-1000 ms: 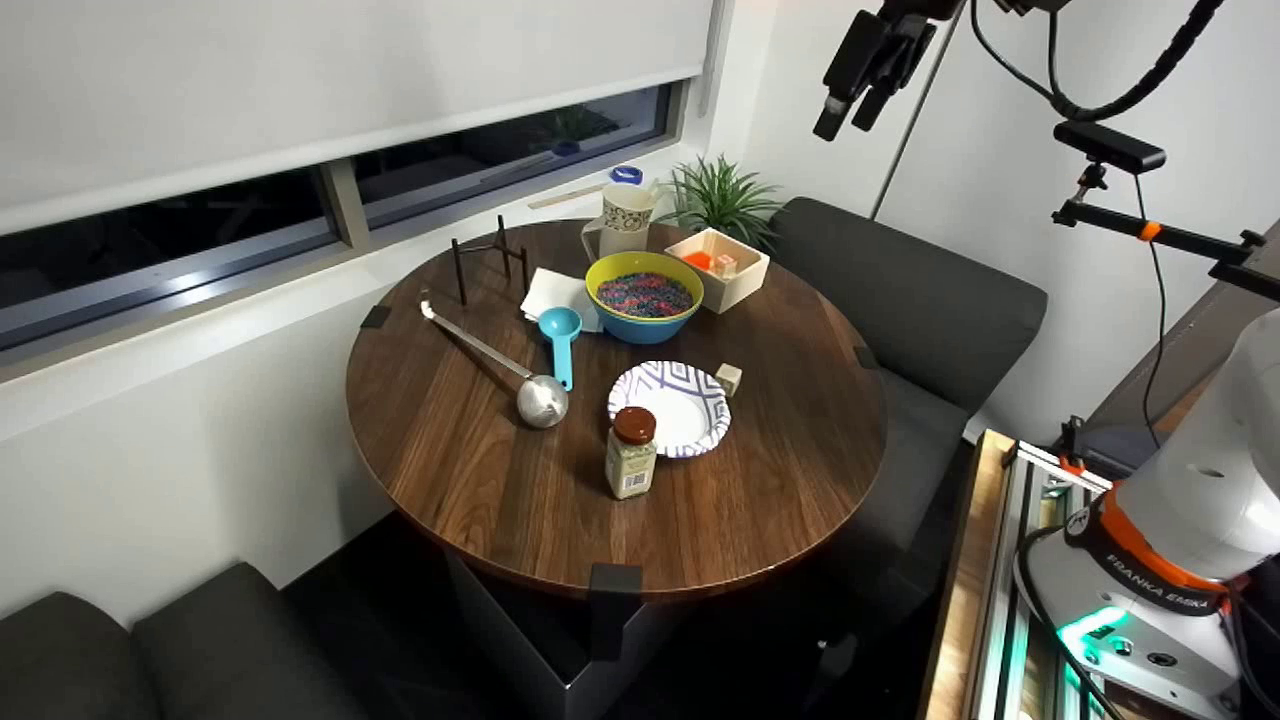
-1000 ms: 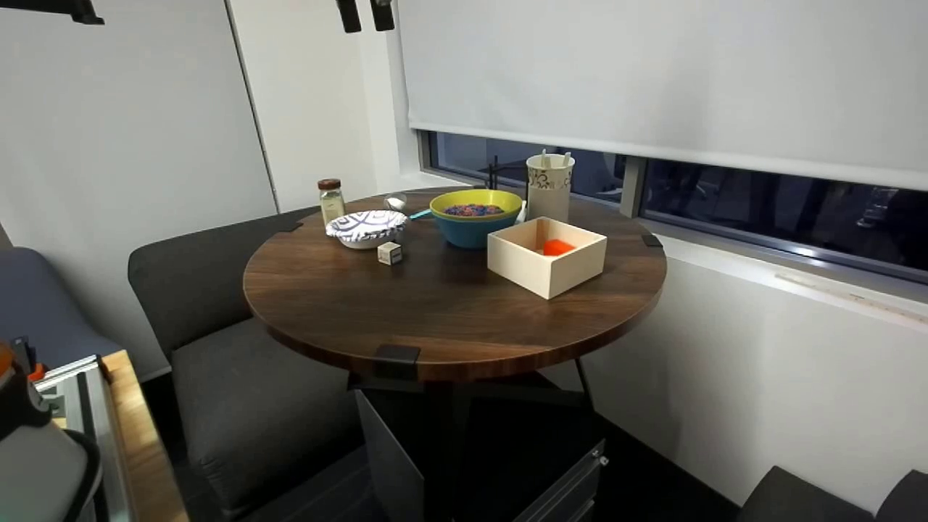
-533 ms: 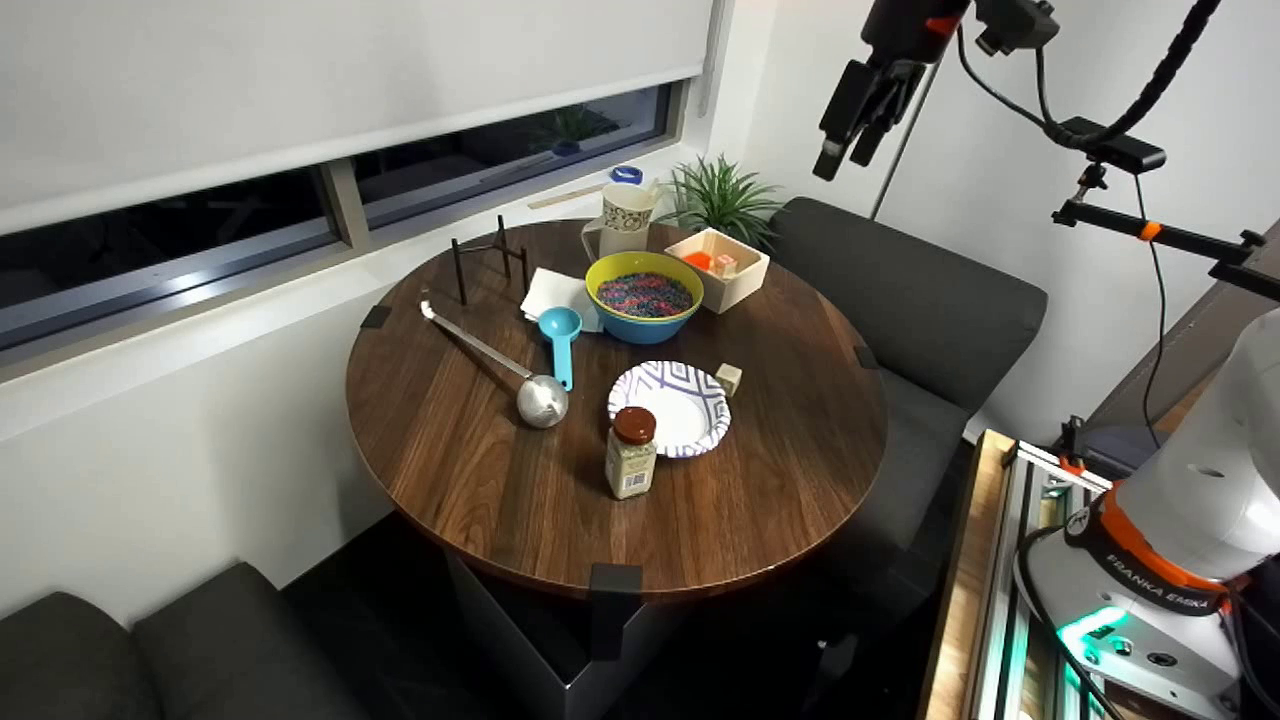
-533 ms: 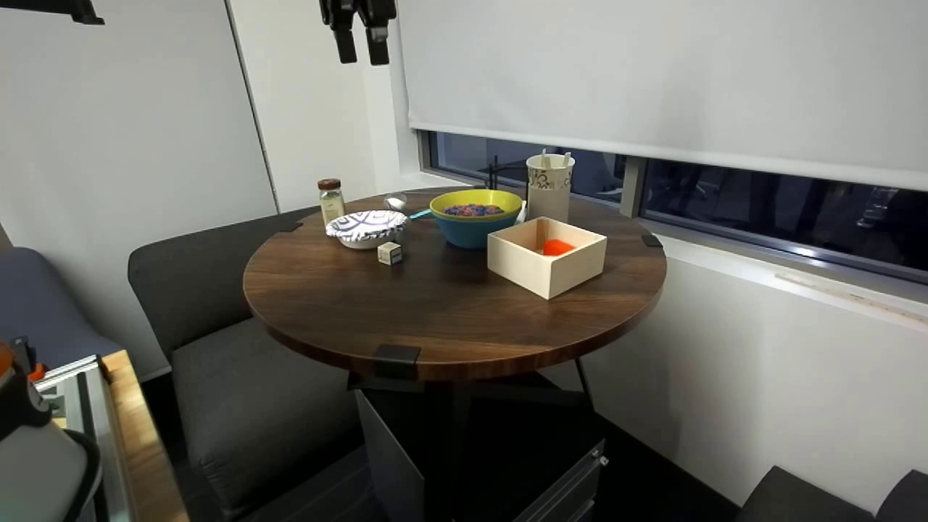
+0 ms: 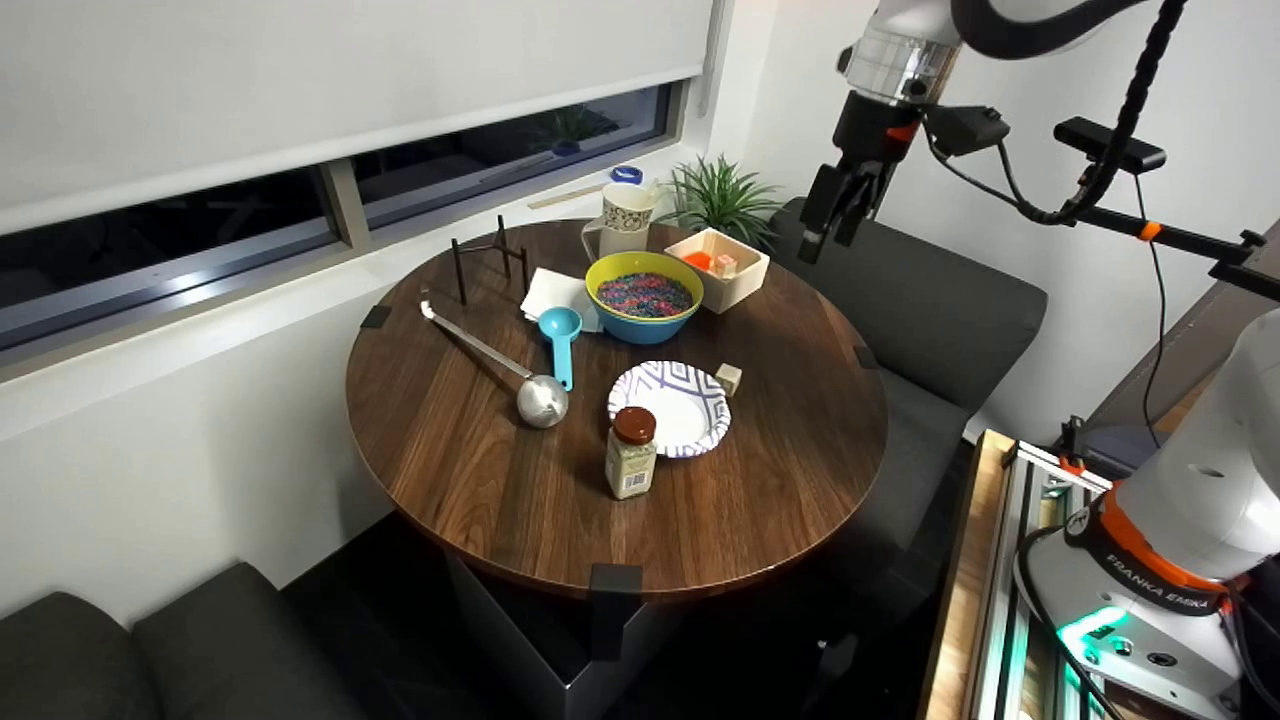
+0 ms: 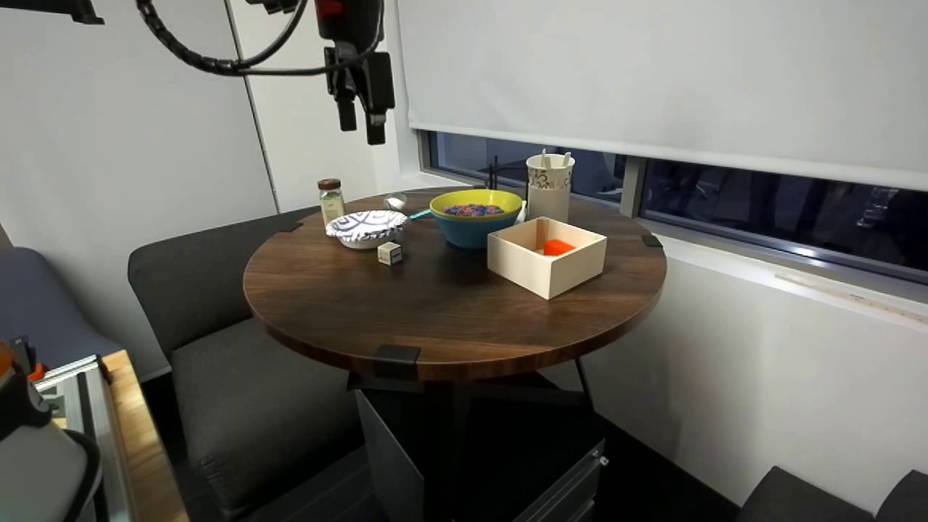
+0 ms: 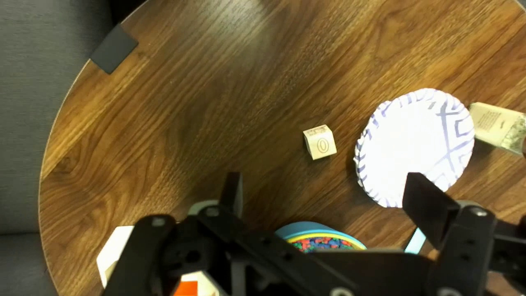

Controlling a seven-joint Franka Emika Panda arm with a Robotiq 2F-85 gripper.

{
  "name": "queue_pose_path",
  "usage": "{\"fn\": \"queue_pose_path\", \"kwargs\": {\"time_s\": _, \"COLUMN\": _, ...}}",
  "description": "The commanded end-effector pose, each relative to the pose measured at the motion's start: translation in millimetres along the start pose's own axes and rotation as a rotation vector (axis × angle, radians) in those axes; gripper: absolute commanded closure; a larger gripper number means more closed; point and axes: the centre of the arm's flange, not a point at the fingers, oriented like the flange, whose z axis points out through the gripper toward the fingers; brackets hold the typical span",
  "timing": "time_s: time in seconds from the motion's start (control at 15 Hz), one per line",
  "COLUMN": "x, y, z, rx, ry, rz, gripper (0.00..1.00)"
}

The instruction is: Put the white toy block in the box

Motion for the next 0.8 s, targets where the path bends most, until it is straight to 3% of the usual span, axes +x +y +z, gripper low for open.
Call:
{"fn": "queue_pose_path", "kwargs": {"time_s": 0.0, "x": 3, "y": 3, "z": 49, "rx": 0.038, "ry": -0.001, "rz": 0.004, "gripper": 0.00}}
{"fn": "queue_pose_path", "kwargs": {"time_s": 0.53, "x": 10, "y": -2, "z": 125, "rx": 0.085, "ry": -0.062, "rz": -0.036, "gripper": 0.00}}
{"fn": "queue_pose_path", "kwargs": {"time_s": 0.73, "x": 17, "y": -8, "z": 142, "rx": 0.072, "ry": -0.039, "rz": -0.075, "gripper": 0.00}}
